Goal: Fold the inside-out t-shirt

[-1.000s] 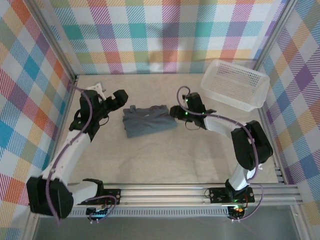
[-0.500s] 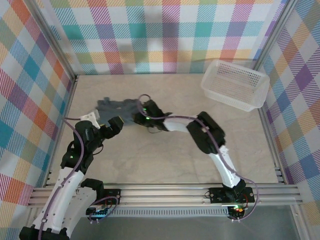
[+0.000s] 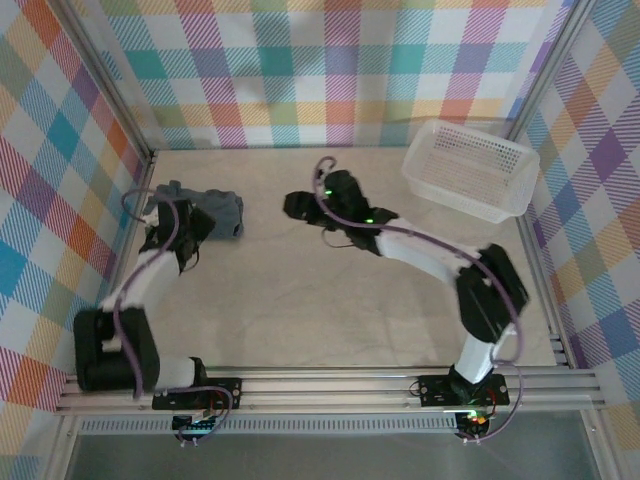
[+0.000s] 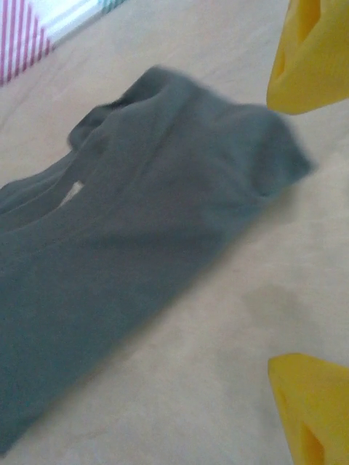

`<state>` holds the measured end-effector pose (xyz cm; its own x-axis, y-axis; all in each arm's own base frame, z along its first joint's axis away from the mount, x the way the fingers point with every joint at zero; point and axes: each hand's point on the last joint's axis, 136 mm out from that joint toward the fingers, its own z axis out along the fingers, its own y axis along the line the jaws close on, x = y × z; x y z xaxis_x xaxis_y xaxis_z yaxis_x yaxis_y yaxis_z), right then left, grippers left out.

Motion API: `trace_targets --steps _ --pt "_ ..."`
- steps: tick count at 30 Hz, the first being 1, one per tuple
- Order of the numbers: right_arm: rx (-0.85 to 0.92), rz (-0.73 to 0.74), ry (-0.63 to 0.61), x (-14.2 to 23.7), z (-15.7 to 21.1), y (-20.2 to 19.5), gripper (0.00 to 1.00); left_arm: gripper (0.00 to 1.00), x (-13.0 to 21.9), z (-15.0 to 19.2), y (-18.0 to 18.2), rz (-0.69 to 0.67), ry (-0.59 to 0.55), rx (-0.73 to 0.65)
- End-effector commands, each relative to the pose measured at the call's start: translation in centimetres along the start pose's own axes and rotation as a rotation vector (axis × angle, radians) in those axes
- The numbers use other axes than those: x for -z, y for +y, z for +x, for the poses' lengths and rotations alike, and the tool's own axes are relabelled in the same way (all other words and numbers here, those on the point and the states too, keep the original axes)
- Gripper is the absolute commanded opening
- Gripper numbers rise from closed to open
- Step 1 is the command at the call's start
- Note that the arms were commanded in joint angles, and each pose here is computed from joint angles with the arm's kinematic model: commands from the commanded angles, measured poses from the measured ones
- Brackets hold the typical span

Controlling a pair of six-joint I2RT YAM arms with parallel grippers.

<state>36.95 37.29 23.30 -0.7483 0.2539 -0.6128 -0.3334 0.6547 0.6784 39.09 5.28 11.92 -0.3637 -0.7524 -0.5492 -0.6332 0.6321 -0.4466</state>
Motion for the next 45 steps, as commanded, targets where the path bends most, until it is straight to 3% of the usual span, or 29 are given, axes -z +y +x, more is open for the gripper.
trace_targets --steps 1,14,20,25,29,33,36,39,41,45 --pt "0.043 0.077 0.010 2.0 1.6 -2.4 0.62 0.80 -4.8 -1.6 -1.0 -0.005 0.010 0.124" --pt "0.089 0.107 -0.137 11.0 -5.0 -2.9 0.64 0.62 -18.6 -3.2 -4.9 0.013 0.095 0.175" --pt "0.097 0.156 -0.189 13.8 -7.4 -4.1 0.65 0.64 -22.9 -7.7 -8.3 0.056 0.029 0.189" --pt "0.073 0.194 -0.175 15.1 -8.1 -5.6 0.65 0.68 -24.6 -10.7 -11.7 0.117 0.014 0.165" --pt "0.058 0.280 -0.184 17.5 -7.6 -8.3 0.66 0.74 -20.5 -11.0 -12.4 0.173 -0.027 0.146" --pt "0.029 0.421 -0.208 20.7 -5.4 -12.6 0.69 0.80 -11.3 -9.6 -11.9 0.227 -0.094 0.106" --pt "0.022 0.647 -0.291 24.2 -3.3 -17.6 0.76 0.84 -3.8 -6.4 -10.7 0.260 -0.128 0.038" --pt "0.129 0.814 -0.405 26.5 -1.7 -22.0 0.85 0.88 2.2 -1.9 -10.0 0.273 -0.157 -0.136" --pt "0.246 0.893 -0.480 27.5 -1.1 -24.0 0.89 0.97 5.6 0.8 -9.2 0.227 -0.211 -0.335" --pt "0.447 0.977 -0.456 26.7 0.9 -27.5 0.94 1.00 8.4 4.1 -6.5 0.207 -0.294 -0.564"
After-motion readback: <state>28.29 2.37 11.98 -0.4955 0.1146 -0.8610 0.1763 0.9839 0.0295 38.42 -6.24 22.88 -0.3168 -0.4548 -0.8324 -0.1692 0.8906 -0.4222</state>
